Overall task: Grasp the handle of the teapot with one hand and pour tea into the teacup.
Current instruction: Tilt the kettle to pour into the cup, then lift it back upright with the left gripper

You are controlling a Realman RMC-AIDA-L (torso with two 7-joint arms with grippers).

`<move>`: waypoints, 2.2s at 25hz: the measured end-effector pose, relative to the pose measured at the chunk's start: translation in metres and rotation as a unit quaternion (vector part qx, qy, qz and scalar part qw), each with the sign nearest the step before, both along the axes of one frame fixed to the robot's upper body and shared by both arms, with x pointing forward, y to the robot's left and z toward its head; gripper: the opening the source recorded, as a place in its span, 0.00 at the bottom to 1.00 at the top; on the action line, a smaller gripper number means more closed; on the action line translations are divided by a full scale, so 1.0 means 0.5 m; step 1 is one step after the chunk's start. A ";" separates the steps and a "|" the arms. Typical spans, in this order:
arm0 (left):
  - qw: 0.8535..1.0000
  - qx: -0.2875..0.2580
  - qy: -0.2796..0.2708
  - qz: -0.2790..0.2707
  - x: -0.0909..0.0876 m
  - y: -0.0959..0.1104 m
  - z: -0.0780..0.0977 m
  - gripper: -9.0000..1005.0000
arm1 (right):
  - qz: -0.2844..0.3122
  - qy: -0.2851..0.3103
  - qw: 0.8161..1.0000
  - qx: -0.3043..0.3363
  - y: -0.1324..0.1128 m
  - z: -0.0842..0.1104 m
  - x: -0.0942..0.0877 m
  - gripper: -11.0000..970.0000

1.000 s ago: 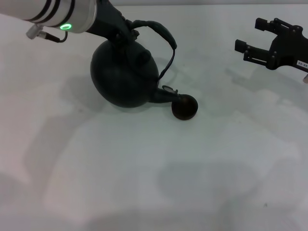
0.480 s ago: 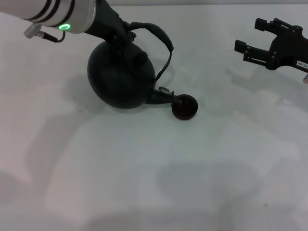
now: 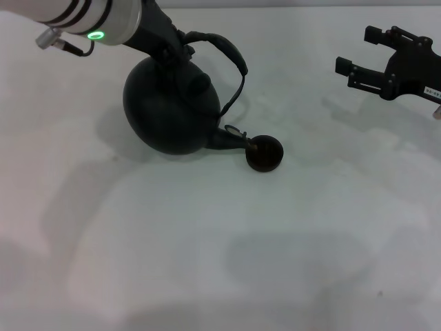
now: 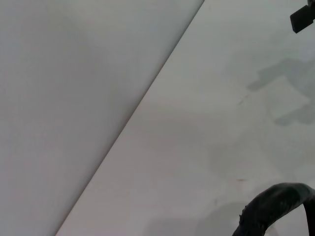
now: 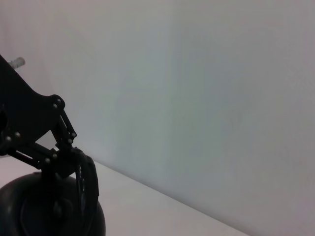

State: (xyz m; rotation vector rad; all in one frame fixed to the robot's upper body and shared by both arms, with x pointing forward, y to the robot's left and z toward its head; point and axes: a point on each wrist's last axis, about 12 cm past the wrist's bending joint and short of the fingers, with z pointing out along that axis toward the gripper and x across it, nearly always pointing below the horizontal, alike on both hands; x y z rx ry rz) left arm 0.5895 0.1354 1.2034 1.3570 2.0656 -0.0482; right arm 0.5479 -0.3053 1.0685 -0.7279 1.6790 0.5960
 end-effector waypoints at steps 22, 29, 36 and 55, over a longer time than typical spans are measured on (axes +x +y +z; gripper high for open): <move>1.000 0.008 -0.005 -0.002 0.003 -0.006 0.007 0.17 | 0.002 0.002 1.000 -0.001 0.009 -0.002 0.009 0.88; 1.000 -0.020 0.002 0.007 -0.001 0.001 -0.002 0.17 | 0.000 0.002 1.000 -0.003 0.009 -0.002 0.011 0.88; 0.997 -0.072 0.006 0.029 -0.008 0.020 -0.019 0.17 | -0.002 0.005 1.000 -0.005 0.008 -0.003 0.011 0.88; 0.979 -0.163 -0.040 0.114 -0.055 0.129 -0.051 0.17 | -0.001 0.009 1.000 -0.008 0.003 -0.006 0.007 0.88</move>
